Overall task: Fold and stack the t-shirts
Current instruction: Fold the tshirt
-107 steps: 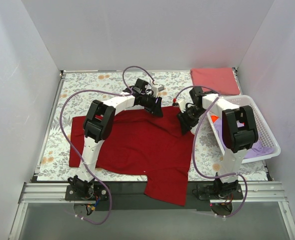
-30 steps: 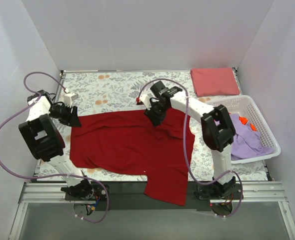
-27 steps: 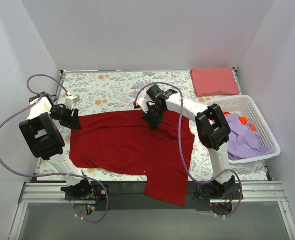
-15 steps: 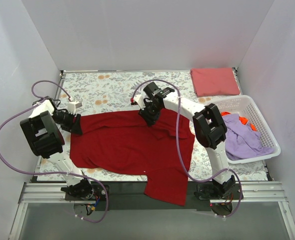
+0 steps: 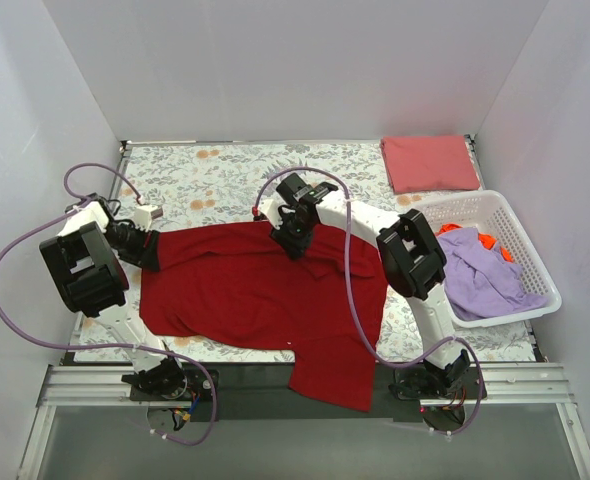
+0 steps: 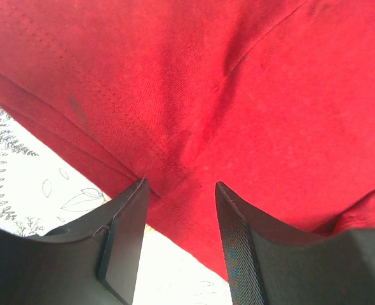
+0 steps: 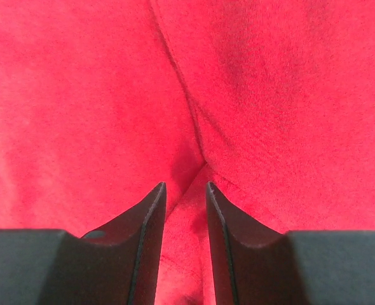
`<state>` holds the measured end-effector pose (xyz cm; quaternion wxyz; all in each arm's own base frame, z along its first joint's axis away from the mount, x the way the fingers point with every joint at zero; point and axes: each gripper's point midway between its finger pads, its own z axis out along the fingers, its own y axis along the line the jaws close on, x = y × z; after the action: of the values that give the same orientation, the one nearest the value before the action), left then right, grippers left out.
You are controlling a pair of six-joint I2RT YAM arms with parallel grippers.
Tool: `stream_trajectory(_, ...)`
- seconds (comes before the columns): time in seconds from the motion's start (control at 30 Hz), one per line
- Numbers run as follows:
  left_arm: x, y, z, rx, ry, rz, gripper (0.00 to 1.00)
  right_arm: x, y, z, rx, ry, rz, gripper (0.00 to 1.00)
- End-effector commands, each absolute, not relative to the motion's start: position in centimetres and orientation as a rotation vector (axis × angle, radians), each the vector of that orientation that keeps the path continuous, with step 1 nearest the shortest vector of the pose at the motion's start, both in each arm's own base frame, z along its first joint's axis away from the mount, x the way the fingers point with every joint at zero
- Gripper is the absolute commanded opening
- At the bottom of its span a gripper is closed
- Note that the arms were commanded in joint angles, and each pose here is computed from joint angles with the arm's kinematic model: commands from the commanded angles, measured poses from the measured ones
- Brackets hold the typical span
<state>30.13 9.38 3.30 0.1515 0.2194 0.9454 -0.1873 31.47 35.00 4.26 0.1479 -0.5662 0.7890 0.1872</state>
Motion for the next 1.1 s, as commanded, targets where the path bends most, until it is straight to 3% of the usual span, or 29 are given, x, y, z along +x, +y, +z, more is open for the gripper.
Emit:
stream_trajectory(0.0, 30.1, 10.4, 3.5, 0.665, 2.708, -0.453, 0.45, 31.7, 34.7, 3.4, -1.63, 2.283, 0.519, 0.38)
stream_trajectory(0.2, 29.8, 10.4, 2.6, 0.639, 2.735, -0.466, 0.45, 31.3, 34.3, 2.4, -1.644, 2.308, 0.513, 0.38)
stream_trajectory(0.3, 30.1, 10.4, 2.9, 0.635, 2.724, -0.464, 0.41, 31.1, 34.2, 2.5, -1.647, 2.307, 0.517, 0.29)
stream_trajectory(0.5, 30.9, 10.4, 4.1, 0.619, 2.695, -0.475, 0.15, 31.3, 34.3, 3.3, -1.645, 2.283, 0.514, 0.03)
stream_trajectory(0.63, 31.4, 10.9, 4.7, 0.594, 2.688, -0.458, 0.01, 31.4, 34.3, 3.9, -1.636, 2.278, 0.514, 0.01)
stream_trajectory(0.97, 31.6, 11.0, 6.5, 0.588, 2.659, -0.45, 0.0, 31.1, 34.3, 5.4, -1.622, 2.256, 0.524, 0.01)
stream_trajectory(1.0, 31.5, 10.8, 6.4, 0.582, 2.665, -0.463, 0.17, 31.1, 34.2, 5.2, -1.625, 2.257, 0.524, 0.01)
stream_trajectory(1.07, 30.8, 10.5, 5.7, 0.559, 2.687, -0.488, 0.27, 31.0, 34.2, 5.0, -1.626, 2.264, 0.526, 0.01)
